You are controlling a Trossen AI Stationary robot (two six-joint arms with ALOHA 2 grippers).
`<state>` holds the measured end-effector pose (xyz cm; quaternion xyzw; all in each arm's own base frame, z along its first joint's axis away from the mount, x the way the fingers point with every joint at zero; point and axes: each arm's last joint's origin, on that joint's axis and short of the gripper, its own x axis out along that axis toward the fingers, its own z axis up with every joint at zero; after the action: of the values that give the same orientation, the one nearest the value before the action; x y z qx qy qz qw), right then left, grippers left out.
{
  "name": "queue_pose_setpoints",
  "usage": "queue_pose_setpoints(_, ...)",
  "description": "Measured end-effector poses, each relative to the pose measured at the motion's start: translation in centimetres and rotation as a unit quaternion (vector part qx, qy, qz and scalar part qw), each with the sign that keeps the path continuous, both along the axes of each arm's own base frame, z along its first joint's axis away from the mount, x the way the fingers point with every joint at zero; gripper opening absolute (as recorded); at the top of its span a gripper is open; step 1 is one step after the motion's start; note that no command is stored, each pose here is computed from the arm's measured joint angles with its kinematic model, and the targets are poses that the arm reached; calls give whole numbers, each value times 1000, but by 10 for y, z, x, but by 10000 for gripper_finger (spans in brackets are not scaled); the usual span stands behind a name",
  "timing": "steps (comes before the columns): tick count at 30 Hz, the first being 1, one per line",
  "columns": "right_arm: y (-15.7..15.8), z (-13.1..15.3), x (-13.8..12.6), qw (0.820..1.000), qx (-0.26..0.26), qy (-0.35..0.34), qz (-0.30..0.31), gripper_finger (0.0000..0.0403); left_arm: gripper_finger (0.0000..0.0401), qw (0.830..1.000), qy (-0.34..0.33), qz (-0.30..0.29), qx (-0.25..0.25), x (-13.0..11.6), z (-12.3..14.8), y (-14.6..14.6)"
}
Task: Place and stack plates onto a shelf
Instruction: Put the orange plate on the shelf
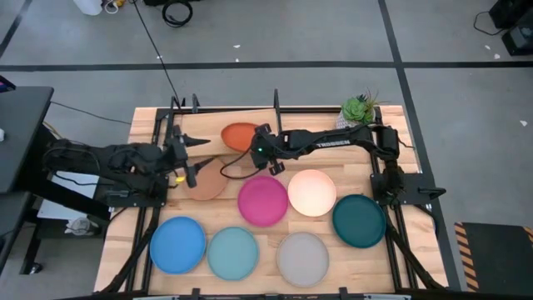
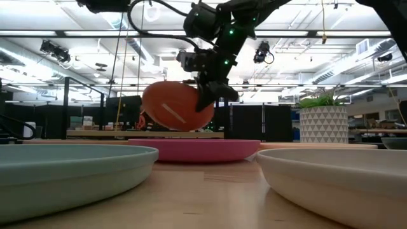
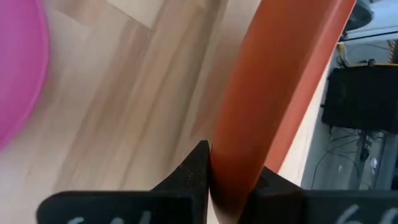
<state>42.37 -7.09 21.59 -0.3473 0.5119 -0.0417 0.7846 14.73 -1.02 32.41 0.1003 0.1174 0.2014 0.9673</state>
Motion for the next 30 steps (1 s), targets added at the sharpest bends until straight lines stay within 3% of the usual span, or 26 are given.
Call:
queue_pose_setpoints(17, 1, -2, -5, 1000, 14, 17, -21, 111, 260, 1000, 13, 4, 0, 7, -4, -1)
queue_pose_setpoints(30, -6, -3, -7, 994, 44, -10, -99, 140, 260, 1000, 22, 5, -7, 6, -6, -1)
